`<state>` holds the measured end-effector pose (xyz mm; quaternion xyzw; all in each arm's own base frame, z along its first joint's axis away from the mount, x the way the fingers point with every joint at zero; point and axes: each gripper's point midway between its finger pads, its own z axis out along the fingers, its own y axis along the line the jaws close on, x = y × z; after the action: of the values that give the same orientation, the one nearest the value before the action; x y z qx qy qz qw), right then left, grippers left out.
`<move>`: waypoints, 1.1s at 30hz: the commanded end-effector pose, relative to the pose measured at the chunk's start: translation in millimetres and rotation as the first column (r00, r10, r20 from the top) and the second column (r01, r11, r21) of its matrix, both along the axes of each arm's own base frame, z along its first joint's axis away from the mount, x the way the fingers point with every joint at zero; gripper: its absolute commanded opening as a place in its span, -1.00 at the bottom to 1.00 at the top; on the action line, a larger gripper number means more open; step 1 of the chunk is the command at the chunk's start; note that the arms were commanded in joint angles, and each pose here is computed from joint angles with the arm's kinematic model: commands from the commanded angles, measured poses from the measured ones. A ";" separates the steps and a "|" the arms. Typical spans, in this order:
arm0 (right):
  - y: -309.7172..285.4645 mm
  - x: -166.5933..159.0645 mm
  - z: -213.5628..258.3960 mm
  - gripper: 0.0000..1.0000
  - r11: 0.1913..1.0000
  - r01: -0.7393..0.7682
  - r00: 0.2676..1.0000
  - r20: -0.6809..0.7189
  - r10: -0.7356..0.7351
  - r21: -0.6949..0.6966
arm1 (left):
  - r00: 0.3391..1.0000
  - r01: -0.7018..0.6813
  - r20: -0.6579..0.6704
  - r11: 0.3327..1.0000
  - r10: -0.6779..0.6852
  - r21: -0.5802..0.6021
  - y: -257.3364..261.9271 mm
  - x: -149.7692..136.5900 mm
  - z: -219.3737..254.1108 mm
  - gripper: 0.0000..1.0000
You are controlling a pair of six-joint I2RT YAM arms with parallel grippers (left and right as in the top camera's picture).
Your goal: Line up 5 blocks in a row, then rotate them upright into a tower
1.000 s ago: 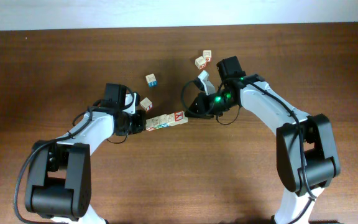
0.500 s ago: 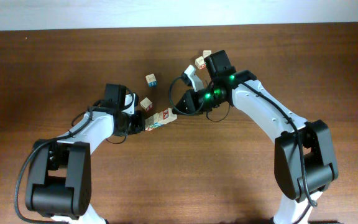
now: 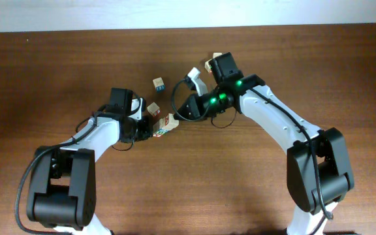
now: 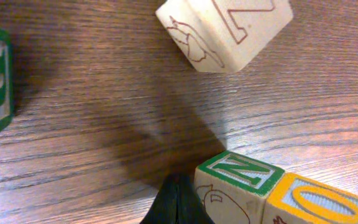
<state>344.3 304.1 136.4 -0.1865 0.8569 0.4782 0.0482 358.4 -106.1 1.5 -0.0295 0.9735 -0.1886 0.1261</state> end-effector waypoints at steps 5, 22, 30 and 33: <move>8.4 -7.0 -28.6 -0.92 0.997 0.005 1.000 -0.031 -0.007 -0.081 | 0.996 0.089 -0.001 0.983 -0.090 -0.159 -39.3 -7.7 14.0 -1.00; 9.5 1.2 -28.3 -0.92 0.995 0.042 0.999 -0.022 -0.044 -0.086 | 0.996 0.087 -0.011 0.984 -0.090 -0.158 -38.9 -9.8 13.2 -1.00; 9.6 1.7 -28.1 -0.92 0.995 0.047 0.998 -0.026 -0.049 -0.086 | 0.995 0.084 -0.031 0.984 -0.090 -0.156 -38.1 -14.1 11.8 -1.00; 9.7 1.6 -28.1 -0.92 0.995 0.046 0.998 -0.027 -0.049 -0.086 | 0.995 0.083 -0.040 0.984 -0.090 -0.155 -37.8 -16.0 11.3 -1.00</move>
<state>343.9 319.3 146.8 -0.1811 0.8458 0.4996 0.0473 347.1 -127.1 5.8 -0.0146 0.9666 -0.2343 0.1026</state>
